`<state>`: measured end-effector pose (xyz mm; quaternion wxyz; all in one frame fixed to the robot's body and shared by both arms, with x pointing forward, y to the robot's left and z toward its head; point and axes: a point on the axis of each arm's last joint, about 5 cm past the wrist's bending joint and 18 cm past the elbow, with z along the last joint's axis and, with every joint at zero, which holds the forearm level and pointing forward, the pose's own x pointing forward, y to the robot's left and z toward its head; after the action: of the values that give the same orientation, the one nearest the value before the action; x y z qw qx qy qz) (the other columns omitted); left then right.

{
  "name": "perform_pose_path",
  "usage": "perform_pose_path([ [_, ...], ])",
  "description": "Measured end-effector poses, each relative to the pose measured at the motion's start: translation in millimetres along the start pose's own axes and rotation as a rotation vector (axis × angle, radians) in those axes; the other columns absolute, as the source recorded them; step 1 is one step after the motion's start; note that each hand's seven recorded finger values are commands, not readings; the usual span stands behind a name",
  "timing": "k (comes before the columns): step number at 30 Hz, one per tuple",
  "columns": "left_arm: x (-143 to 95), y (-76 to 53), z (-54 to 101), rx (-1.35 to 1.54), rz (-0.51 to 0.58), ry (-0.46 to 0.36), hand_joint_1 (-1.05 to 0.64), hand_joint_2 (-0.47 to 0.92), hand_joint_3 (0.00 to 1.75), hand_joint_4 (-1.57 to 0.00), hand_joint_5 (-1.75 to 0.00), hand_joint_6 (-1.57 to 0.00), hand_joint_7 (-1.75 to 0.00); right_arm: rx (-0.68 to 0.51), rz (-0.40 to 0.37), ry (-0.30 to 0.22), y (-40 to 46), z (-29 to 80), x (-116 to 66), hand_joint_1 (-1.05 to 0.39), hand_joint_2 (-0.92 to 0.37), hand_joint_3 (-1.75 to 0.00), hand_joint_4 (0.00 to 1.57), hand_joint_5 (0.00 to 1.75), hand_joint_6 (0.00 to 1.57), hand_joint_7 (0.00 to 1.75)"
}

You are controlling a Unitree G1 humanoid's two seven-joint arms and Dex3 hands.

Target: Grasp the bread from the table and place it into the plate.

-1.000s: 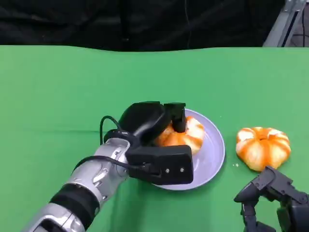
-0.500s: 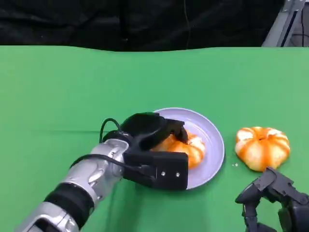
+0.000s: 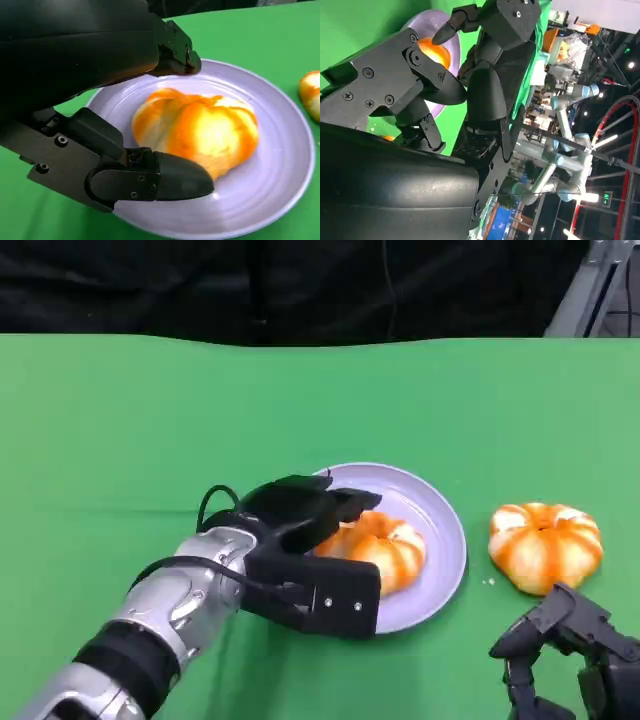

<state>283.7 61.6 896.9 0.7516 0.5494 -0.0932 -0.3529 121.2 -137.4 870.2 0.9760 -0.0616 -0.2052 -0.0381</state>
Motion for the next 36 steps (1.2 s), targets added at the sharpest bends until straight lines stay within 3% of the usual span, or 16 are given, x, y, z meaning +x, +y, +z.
perform_pose_path([
  [36, -1.6, -1.7, 3.7, 0.056, -0.029, 0.005, -1.05, 0.92, 0.68, 0.0, 0.0, -0.05, 0.0, -0.001, -0.004, 0.003, 1.0, 2.8, -0.5, -0.12, -0.5, -1.22, 0.83, 1.75, 0.76, 1.52],
])
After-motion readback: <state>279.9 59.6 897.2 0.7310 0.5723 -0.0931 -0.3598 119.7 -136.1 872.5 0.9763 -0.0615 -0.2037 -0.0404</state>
